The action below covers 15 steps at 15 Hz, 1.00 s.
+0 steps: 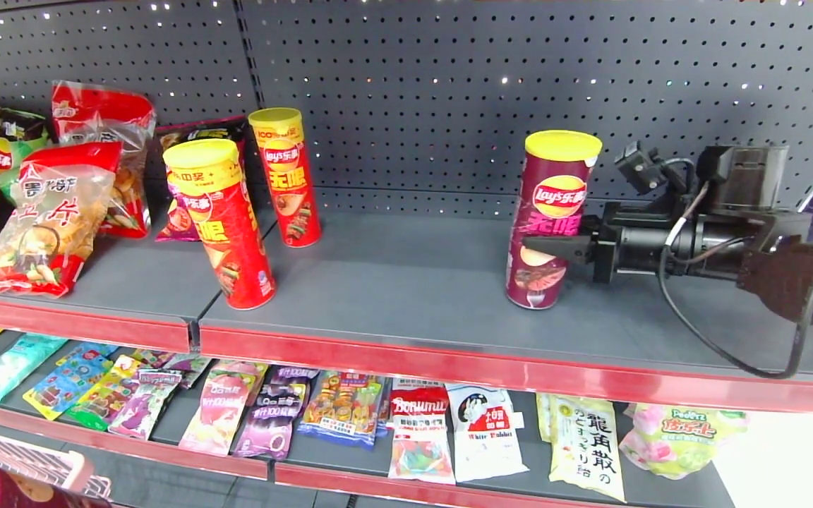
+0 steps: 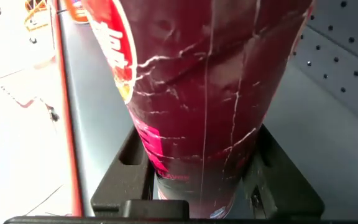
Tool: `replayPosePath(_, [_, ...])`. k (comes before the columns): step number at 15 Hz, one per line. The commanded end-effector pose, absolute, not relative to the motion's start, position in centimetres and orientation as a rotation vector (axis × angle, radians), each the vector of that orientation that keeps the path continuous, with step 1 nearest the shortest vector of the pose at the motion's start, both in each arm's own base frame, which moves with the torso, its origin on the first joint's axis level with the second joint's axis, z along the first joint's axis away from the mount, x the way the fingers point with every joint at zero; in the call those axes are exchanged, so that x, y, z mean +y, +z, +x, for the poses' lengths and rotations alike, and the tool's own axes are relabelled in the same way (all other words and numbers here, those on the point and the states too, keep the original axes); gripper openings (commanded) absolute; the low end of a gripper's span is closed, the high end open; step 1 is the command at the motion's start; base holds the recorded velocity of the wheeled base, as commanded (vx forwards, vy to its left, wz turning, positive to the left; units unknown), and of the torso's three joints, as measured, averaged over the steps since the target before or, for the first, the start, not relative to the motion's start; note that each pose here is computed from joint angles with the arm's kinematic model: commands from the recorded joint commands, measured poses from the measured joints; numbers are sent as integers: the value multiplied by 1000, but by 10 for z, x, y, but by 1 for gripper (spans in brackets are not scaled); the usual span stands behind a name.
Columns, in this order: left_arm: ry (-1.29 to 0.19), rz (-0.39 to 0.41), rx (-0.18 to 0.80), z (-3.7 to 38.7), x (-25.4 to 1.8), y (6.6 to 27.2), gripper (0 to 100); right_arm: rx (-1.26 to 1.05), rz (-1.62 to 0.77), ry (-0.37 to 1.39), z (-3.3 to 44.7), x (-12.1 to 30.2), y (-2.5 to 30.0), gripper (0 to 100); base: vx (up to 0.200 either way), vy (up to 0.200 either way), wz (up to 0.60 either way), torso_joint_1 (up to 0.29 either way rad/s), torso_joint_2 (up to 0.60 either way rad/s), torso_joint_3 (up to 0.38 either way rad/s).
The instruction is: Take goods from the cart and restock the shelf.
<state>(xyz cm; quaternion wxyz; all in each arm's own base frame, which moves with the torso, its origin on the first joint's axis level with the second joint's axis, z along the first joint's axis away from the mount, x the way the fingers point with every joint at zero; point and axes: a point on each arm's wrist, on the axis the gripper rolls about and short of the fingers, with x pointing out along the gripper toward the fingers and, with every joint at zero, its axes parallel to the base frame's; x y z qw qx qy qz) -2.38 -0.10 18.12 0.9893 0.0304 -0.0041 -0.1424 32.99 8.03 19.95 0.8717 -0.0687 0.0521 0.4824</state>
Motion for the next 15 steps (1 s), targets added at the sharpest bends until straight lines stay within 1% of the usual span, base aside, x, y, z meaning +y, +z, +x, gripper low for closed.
replayPosePath(1, [-288,61,-4,-23,-1,182,0,56,-156,999,305,75,206,0,0,0,0,0,0,0])
replayPosePath(6, [-287,61,-15,-24,-1,183,0,59,-143,1017,286,76,199,0,0,0,0,0,0,0])
replayPosePath(15, [-285,61,-20,-25,-1,183,0,83,-142,1054,284,86,187,0,0,0,0,0,0,0])
